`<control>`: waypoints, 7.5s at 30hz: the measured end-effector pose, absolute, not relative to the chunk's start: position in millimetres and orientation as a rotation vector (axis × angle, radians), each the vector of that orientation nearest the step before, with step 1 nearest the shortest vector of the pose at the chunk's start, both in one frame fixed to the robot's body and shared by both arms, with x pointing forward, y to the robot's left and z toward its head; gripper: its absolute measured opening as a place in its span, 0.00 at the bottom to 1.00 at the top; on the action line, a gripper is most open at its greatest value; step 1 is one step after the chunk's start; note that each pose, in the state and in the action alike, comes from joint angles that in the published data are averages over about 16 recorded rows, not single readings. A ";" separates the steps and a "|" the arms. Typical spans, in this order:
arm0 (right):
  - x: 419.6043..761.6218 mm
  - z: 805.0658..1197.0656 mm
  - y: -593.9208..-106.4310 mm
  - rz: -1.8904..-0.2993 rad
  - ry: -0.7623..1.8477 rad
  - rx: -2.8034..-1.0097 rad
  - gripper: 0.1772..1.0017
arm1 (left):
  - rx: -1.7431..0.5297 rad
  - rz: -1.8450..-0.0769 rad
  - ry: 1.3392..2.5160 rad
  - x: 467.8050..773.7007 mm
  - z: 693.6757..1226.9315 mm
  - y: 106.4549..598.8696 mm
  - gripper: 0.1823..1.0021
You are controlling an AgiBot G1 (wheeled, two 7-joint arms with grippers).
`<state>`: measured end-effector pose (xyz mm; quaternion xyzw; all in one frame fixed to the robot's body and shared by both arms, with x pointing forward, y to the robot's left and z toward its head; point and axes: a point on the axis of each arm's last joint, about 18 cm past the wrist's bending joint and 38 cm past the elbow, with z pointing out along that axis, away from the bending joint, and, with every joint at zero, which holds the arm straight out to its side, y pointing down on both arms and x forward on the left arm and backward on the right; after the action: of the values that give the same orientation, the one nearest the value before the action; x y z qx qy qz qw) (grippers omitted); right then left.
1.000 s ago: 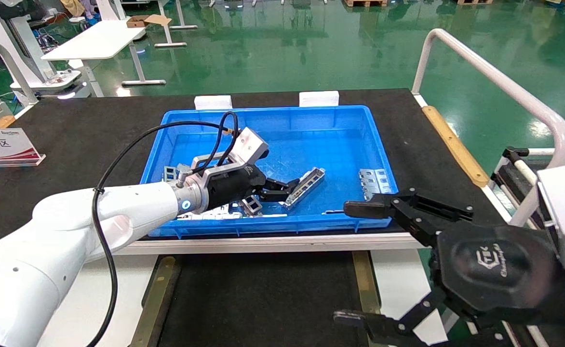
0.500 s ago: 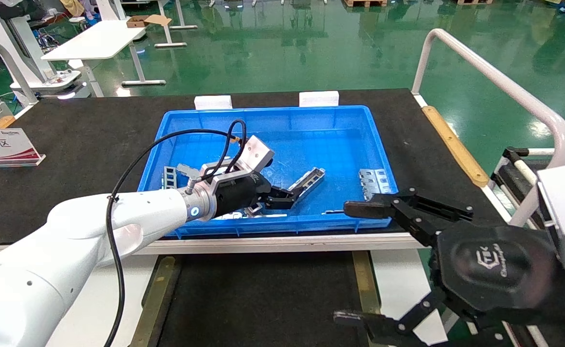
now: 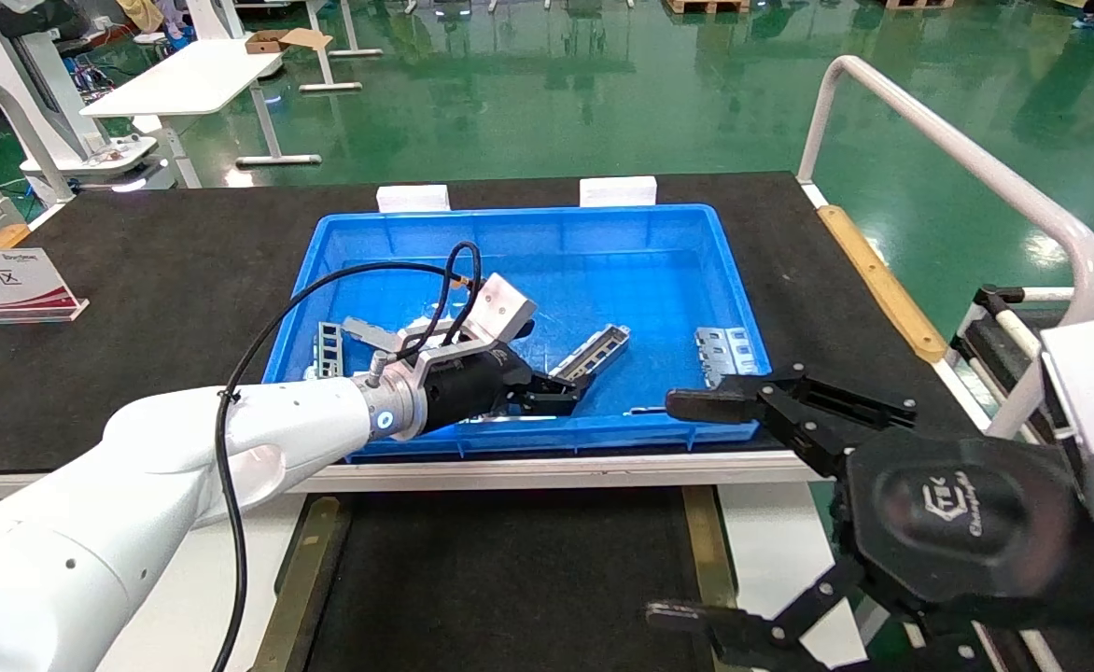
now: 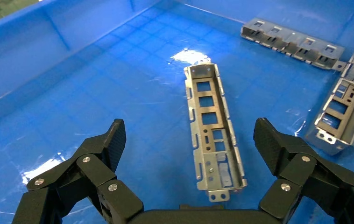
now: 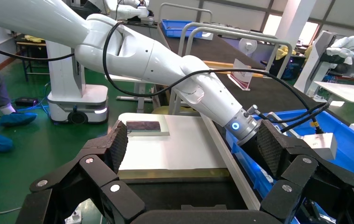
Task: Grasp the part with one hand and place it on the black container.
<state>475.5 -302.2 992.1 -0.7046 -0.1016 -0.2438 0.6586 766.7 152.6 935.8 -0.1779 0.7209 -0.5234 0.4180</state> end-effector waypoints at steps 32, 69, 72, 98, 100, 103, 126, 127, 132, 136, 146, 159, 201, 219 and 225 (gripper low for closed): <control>475.5 992.1 -302.2 -0.552 -0.230 -1.595 0.49 | -0.474 -1.326 1.816 766.6 933.8 143.9 0.59; 475.5 992.1 -302.2 -0.552 -0.230 -1.595 0.02 | -0.523 -1.396 1.725 769.8 964.4 145.7 0.03; 475.5 992.1 -302.2 -0.552 -0.230 -1.595 0.02 | -0.516 -1.429 1.700 768.3 978.7 144.7 0.03; 475.5 992.1 -302.2 -0.552 -0.230 -1.595 0.02 | 0.050 -1.778 2.014 657.9 966.0 193.8 0.03; 475.5 992.1 -302.2 -0.552 -0.230 -1.595 0.02 | 0.067 -1.787 2.048 650.5 953.6 201.8 0.03; 475.5 992.1 -302.2 -0.552 -0.230 -1.595 0.02 | 0.063 -1.793 2.092 643.0 933.3 213.7 0.03; 475.5 992.1 -302.2 -0.552 -0.230 -1.595 0.02 | -0.551 -1.822 2.057 645.1 777.7 273.1 0.03; 475.5 992.1 -302.2 -0.552 -0.230 -1.595 0.02 | -0.583 -1.821 2.047 646.0 771.9 274.0 0.03; 475.5 992.1 -302.2 -0.552 -0.230 -1.595 0.02 | -0.728 -1.811 1.990 651.3 746.4 276.4 0.03; 475.5 992.1 -302.2 -0.552 -0.230 -1.595 0.02 | -0.828 -1.805 1.939 656.1 730.2 275.5 0.03; 475.5 992.1 -302.2 -0.552 -0.230 -1.595 0.02 | -1.039 -1.828 1.773 669.5 702.4 262.5 0.03; 475.5 992.1 -302.2 -0.552 -0.230 -1.595 0.02 | -1.261 -1.890 1.600 673.1 670.2 237.4 0.03; 475.5 992.1 -302.2 -0.552 -0.230 -1.595 0.04 | -1.585 -1.872 1.321 675.1 639.6 203.2 0.05; 475.5 992.1 -302.2 -0.552 -0.230 -1.595 0.34 | -1.435 -1.870 1.410 656.2 658.8 210.3 0.31; 475.5 992.1 -302.2 -0.552 -0.230 -1.595 0.50 | -1.281 -1.893 1.521 643.7 674.3 218.7 0.47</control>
<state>475.5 -302.2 992.1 -0.7046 -0.1016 -0.2438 0.6586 643.7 218.7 674.3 -0.4575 0.5431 -0.6761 0.1968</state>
